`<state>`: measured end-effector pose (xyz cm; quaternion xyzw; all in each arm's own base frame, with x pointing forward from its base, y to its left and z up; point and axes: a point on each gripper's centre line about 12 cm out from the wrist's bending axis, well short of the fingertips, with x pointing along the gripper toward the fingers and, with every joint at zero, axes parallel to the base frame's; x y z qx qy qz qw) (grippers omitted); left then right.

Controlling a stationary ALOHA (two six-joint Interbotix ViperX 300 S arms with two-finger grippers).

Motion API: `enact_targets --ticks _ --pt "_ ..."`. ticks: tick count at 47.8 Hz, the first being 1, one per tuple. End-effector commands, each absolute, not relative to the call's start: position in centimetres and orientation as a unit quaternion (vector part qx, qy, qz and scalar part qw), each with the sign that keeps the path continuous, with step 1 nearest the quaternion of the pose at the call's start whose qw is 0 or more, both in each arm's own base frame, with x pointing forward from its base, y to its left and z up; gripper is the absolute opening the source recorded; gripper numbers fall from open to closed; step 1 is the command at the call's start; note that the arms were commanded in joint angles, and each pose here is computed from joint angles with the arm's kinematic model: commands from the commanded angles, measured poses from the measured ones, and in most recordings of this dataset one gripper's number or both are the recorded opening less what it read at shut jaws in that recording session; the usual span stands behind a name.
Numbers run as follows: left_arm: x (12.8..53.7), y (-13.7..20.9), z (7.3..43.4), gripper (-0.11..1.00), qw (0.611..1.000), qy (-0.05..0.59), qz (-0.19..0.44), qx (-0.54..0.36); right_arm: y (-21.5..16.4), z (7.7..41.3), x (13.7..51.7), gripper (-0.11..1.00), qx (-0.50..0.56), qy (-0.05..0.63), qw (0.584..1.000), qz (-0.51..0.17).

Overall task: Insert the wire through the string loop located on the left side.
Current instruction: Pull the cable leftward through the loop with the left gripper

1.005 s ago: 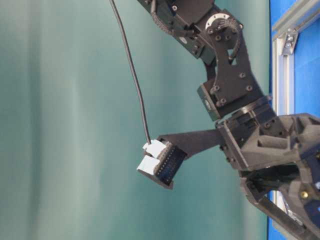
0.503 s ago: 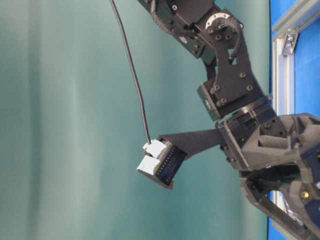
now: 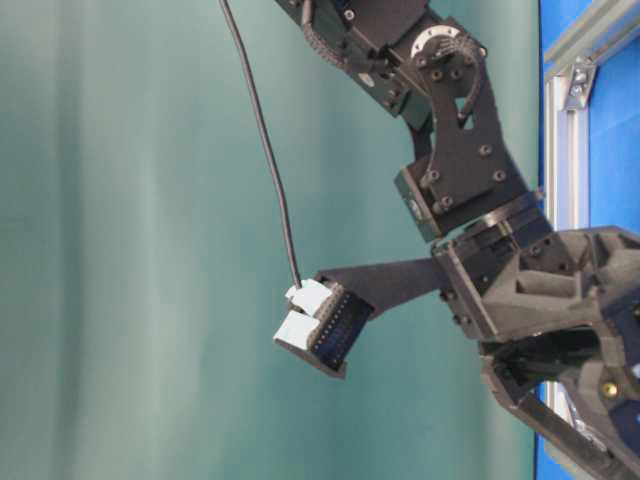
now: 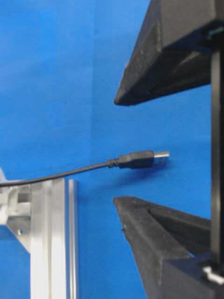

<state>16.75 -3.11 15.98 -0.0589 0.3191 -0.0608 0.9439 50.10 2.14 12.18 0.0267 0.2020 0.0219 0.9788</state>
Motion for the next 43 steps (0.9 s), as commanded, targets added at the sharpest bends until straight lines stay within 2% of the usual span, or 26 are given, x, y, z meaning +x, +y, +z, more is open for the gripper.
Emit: enact_targets --ticks 1,9,28,35,43 --pt "17.0 -3.1 16.4 0.67 0.946 0.313 -0.059 -0.059 2.3 15.1 50.5 0.95 0.029 0.17 0.985 0.024" --pt "17.0 -3.1 17.0 0.66 0.951 0.296 -0.061 -0.06 2.3 16.7 50.1 0.95 0.028 0.175 0.984 0.022" --pt "16.5 -2.3 21.4 0.66 0.979 0.187 -0.057 -0.057 1.2 22.4 48.7 0.95 0.028 0.16 0.987 0.011" --pt "16.4 -1.9 21.9 0.66 0.983 0.174 -0.05 -0.041 1.0 24.0 48.1 0.95 0.029 0.152 0.988 0.009" --pt "16.5 -1.8 22.0 0.66 0.985 0.167 -0.048 -0.021 0.6 24.2 47.9 0.95 0.031 0.152 0.988 0.005"
